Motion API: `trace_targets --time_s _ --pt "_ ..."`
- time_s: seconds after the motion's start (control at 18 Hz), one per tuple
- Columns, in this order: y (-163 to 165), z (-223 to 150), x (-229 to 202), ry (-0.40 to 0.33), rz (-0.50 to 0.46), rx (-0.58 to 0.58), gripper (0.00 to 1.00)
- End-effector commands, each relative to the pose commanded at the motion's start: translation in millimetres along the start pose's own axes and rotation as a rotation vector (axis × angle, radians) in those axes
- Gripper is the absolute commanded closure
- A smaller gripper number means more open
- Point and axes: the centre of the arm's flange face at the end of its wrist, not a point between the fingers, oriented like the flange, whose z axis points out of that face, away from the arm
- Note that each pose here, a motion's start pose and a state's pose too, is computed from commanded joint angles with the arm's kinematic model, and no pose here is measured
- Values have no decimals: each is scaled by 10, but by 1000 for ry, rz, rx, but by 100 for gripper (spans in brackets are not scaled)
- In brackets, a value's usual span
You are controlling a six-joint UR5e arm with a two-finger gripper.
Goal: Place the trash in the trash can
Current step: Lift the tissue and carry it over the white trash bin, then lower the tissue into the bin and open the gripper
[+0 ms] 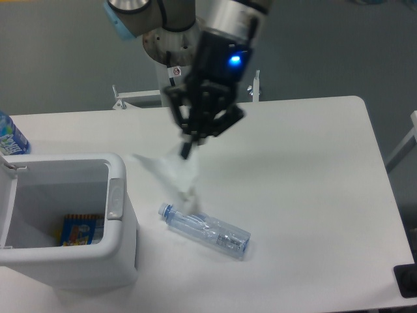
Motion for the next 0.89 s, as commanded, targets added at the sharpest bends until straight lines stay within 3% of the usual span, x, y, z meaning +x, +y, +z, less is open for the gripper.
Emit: trace_targets --time_s 0.39,0.89 --pt "255 351 579 64 81 -75 93" --pt "498 942 684 -54 367 -192 93"
